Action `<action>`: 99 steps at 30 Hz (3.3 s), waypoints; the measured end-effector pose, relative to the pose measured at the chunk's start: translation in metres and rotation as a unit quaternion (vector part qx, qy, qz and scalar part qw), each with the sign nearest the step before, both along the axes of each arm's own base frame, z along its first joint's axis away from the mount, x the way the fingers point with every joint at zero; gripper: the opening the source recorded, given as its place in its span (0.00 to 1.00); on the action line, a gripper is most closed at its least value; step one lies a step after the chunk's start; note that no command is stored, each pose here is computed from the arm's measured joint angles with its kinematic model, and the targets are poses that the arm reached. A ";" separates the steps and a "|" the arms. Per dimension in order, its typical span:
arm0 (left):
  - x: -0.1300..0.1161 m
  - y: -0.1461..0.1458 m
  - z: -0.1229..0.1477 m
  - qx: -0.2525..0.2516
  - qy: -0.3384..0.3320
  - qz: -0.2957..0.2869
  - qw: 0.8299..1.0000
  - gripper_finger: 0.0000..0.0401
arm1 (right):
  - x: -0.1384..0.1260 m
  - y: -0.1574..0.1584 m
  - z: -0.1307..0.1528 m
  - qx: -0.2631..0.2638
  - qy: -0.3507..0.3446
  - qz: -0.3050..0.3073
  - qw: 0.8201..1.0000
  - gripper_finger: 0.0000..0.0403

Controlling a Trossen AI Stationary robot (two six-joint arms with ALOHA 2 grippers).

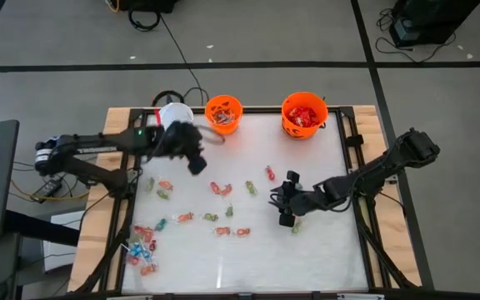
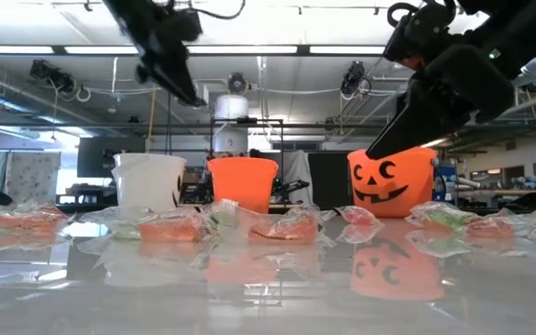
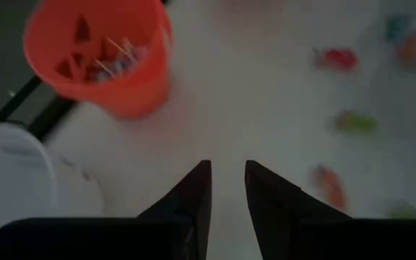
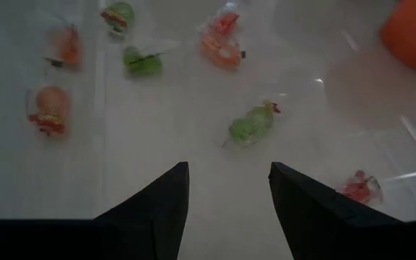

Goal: Sort candy by brand, put in halloween buckets
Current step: Put the red lollipop into the left orange bucket

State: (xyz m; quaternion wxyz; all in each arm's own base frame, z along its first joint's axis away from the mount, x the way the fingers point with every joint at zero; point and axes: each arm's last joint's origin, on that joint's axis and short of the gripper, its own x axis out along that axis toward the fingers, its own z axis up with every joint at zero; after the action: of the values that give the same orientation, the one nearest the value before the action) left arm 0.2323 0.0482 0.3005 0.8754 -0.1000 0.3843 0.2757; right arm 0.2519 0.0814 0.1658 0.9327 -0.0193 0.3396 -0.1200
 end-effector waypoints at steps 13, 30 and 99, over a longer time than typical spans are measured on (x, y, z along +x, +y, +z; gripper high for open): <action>-0.027 -0.119 -0.016 -0.096 0.032 0.015 0.995 0.23 | -0.003 0.013 0.001 0.050 -0.007 0.019 0.999 0.51; -0.066 -0.192 -0.047 -0.210 0.181 0.070 0.958 0.23 | -0.002 0.022 0.004 0.081 -0.025 0.046 0.995 0.51; -0.082 -0.266 -0.147 -0.273 0.201 0.229 0.913 0.21 | -0.003 0.026 0.005 0.072 -0.031 0.065 0.995 0.51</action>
State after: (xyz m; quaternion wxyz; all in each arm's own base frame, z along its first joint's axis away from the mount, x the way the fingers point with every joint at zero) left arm 0.1500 -0.2181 0.1537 0.6314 -0.3623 0.5791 0.3672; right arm 0.2493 0.1075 0.1711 0.9475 0.0297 0.3165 -0.0349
